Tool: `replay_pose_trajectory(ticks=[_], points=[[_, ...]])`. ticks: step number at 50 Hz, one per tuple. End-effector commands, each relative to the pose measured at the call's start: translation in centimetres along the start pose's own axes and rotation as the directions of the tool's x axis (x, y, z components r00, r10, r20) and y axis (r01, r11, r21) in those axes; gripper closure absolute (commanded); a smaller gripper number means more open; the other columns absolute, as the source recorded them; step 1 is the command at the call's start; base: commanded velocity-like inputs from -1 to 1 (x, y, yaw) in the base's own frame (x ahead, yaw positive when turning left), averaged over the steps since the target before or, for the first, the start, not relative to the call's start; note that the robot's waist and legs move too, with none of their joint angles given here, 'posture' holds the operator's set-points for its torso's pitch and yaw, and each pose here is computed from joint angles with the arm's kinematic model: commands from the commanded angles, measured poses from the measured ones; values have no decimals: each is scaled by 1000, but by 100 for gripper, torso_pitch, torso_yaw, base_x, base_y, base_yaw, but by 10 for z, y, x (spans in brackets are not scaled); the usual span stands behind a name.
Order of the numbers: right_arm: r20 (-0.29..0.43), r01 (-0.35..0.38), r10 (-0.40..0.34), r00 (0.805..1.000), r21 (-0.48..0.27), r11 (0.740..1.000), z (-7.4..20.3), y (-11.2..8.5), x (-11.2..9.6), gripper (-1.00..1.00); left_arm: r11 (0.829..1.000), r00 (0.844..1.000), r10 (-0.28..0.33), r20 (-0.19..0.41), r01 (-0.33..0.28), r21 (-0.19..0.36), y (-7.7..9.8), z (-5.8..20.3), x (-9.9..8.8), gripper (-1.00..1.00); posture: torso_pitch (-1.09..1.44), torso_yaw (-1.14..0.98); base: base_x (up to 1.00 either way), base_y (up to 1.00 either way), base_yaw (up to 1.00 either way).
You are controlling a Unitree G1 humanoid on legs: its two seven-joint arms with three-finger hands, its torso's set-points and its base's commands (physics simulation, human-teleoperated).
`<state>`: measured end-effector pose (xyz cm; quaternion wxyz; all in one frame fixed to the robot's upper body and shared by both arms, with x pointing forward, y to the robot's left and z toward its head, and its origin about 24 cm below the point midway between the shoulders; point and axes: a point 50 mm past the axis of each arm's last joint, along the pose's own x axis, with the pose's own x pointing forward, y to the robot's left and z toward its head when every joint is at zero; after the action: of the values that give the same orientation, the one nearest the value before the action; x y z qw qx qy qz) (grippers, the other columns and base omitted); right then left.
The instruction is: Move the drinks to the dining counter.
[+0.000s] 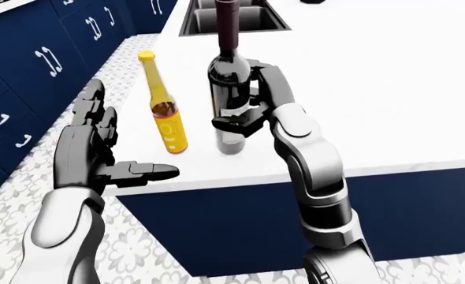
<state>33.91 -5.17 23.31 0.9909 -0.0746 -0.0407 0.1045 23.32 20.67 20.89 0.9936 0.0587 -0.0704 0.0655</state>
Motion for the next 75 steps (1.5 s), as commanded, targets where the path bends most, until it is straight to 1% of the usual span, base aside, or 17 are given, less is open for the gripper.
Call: replay_pose_trajectory(ticks=[1,10,14,17,18,19,20,24,25,27,31,32,34,47,60,65,75], points=[[180,8,-9,984,8,1000,34,-2,-6,100,1000,997,9,81,-10,11,1,13,-2,-100,0,0,0,0,0],[172,12,-14,985,9,1000,32,-4,-6,98,1000,996,9,85,-9,9,1,14,-1,-100,0,0,0,0,0],[171,11,-12,985,7,1000,31,-5,-6,73,1000,996,7,88,-8,8,0,15,-1,-100,0,0,0,0,0],[170,11,-12,985,7,1000,31,-5,-6,67,1000,996,7,88,-8,9,-1,15,-1,-100,0,0,0,0,0],[169,12,-12,986,4,1000,31,-5,-7,47,1000,996,6,87,-7,10,-1,14,-1,-100,0,0,0,0,0],[170,11,-12,985,4,1000,31,-5,-7,46,1000,996,6,87,-7,10,-1,14,-1,-100,0,0,0,0,0],[168,11,-12,986,4,1000,30,-5,-7,31,1000,996,7,86,-8,10,-1,14,-1,-100,0,0,0,0,0],[167,13,-13,986,4,1000,29,-5,-7,3,1000,996,8,84,-9,10,0,13,-1,-100,0,0,0,0,0],[167,13,-14,986,4,1000,28,-5,-7,-21,1000,996,8,84,-9,11,0,13,-1,-100,0,0,0,0,0],[166,15,-15,986,5,1000,28,-5,-7,-40,1000,997,6,83,-7,11,-1,13,-1,-100,0,0,0,0,0],[165,15,-16,986,6,1000,26,-5,-6,-52,1000,997,9,82,-10,11,-1,11,-1,-100,0,0,0,0,0],[165,14,-15,986,7,1000,26,-5,-6,-71,1000,997,9,83,-10,10,0,12,-2,-100,0,0,0,0,0],[165,13,-14,986,8,1000,25,-5,-6,-79,1000,996,12,83,-12,9,0,11,0,-100,0,0,0,0,0],[165,15,-16,986,8,1000,25,-6,-6,-83,1000,996,15,86,-15,5,1,12,-1,-100,0,0,0,0,0],[166,58,-60,984,21,998,23,-28,-17,-100,1000,996,17,92,-17,3,2,17,-2,-100,0,0,0,0,0],[169,77,-81,982,26,997,24,-39,-28,-100,1000,995,18,100,-19,2,4,21,-5,-100,0,0,0,0,0],[174,126,-130,976,32,991,20,-62,-71,-100,1000,993,1,115,-1,5,3,28,-14,-100,0,0,-7,0,0]])
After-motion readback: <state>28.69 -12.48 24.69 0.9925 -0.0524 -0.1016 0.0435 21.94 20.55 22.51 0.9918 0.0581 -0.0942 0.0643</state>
